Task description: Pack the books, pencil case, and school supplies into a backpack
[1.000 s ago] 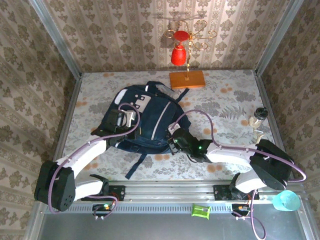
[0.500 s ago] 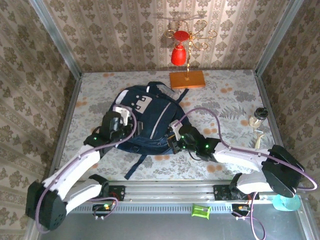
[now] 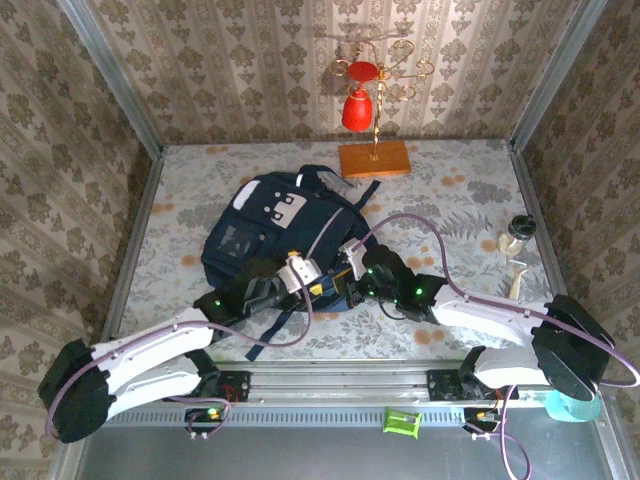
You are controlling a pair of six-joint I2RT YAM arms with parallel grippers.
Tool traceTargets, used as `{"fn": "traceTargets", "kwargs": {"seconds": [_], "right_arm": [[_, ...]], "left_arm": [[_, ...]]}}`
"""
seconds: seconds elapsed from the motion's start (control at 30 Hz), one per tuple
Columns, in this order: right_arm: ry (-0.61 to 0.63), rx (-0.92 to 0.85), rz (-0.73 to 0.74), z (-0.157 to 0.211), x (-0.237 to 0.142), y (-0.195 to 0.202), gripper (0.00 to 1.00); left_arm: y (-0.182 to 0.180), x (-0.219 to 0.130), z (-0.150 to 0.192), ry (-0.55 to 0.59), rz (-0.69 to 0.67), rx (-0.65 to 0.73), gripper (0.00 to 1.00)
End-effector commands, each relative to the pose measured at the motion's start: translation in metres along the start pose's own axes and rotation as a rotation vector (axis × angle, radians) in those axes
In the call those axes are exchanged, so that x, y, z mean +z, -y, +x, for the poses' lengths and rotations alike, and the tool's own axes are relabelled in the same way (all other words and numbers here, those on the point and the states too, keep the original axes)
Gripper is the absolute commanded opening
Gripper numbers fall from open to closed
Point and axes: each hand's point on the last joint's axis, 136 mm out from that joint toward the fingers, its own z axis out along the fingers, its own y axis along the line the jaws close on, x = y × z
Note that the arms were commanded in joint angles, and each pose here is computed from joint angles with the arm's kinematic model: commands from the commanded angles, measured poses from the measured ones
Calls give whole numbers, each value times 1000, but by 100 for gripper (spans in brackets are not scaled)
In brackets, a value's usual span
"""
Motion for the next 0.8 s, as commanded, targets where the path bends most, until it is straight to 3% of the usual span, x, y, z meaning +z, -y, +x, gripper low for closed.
{"fn": "traceTargets", "kwargs": {"seconds": [0.0, 0.23, 0.47, 0.6, 0.77], "right_arm": [[94, 13, -65, -26, -12, -14, 0], [108, 24, -67, -25, -11, -13, 0], [109, 32, -29, -20, -10, -5, 0], [110, 34, 22, -20, -10, 4, 0], [101, 38, 156, -19, -12, 27, 0]], "left_arm": [[-9, 5, -25, 56, -48, 144, 75], [-8, 24, -13, -39, -56, 206, 64], [-8, 26, -6, -60, -55, 207, 34], [-7, 23, -1, -62, -50, 193, 9], [1, 18, 1, -41, -8, 165, 0]]}}
